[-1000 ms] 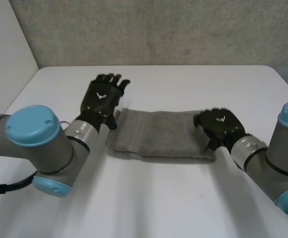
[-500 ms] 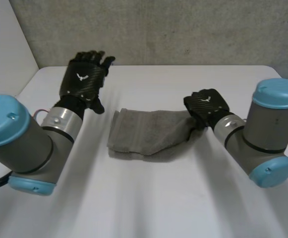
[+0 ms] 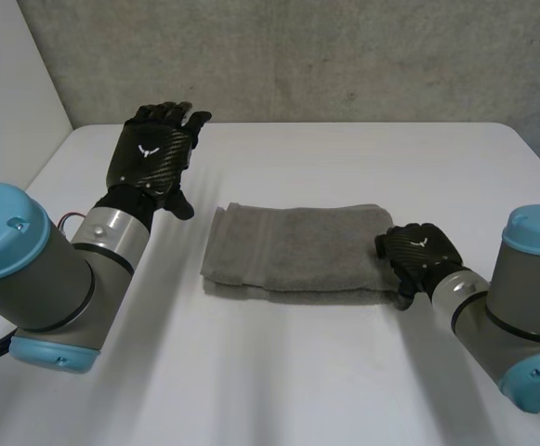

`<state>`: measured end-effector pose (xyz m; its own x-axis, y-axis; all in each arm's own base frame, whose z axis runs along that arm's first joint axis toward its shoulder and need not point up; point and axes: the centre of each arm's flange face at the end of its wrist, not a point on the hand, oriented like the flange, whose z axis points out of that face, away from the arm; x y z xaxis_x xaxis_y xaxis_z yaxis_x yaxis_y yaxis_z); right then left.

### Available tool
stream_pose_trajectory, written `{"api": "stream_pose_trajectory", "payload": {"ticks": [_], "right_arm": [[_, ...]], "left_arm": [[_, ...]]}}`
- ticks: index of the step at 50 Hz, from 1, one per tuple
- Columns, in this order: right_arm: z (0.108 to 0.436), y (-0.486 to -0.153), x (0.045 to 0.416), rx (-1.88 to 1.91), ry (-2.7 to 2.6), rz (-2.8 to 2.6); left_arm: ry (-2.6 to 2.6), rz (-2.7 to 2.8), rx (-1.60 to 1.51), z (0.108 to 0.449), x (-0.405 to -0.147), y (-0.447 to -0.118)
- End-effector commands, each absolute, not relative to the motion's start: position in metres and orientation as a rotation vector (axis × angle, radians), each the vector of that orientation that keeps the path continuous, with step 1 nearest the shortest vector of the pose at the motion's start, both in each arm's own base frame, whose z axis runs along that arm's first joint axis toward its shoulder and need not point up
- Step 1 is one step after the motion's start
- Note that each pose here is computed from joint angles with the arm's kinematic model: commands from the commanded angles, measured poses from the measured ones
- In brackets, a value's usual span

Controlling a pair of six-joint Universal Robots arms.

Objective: Fold the towel.

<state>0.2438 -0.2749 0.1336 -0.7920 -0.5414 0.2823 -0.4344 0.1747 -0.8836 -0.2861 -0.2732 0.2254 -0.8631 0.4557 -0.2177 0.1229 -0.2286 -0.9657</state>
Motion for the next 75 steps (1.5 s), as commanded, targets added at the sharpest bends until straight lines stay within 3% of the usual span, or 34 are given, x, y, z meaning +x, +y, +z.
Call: {"api": "stream_pose_trajectory", "payload": {"ticks": [1,42,52,56,58,59,61,64,66,67,69,75], "right_arm": [[0.128,-0.283,0.234,-0.936,2.34,-1.739],[0.12,-0.291,0.239,-0.74,2.314,-1.656],[0.148,-0.311,0.187,-0.737,2.419,-1.786],[0.16,-0.32,0.186,-0.82,2.391,-1.875],[0.185,-0.313,0.226,-0.925,2.211,-1.949],[0.185,-0.313,0.226,-0.926,2.21,-1.949],[0.202,-0.291,0.281,-1.024,1.999,-1.952],[0.201,-0.28,0.305,-1.072,1.926,-1.919],[0.178,-0.257,0.345,-1.182,1.851,-1.821],[0.177,-0.257,0.345,-1.183,1.851,-1.82],[0.152,-0.222,0.374,-1.304,1.791,-1.688],[0.132,-0.188,0.387,-1.47,1.734,-1.584]], "left_arm": [[-1.795,2.194,-0.696,0.225,-0.286,-0.274],[-1.831,2.161,-0.709,0.212,-0.287,-0.274],[-1.832,2.162,-0.707,0.213,-0.286,-0.273],[-1.823,2.169,-0.705,0.215,-0.287,-0.273],[-1.815,2.176,-0.702,0.218,-0.287,-0.274],[-1.815,2.176,-0.702,0.218,-0.287,-0.274],[-1.81,2.181,-0.7,0.22,-0.287,-0.274],[-1.807,2.183,-0.699,0.22,-0.287,-0.274],[-1.808,2.184,-0.698,0.22,-0.287,-0.274],[-1.808,2.184,-0.698,0.22,-0.287,-0.274],[-1.812,2.179,-0.701,0.219,-0.287,-0.273],[-1.818,2.168,-0.707,0.217,-0.287,-0.27]]}}
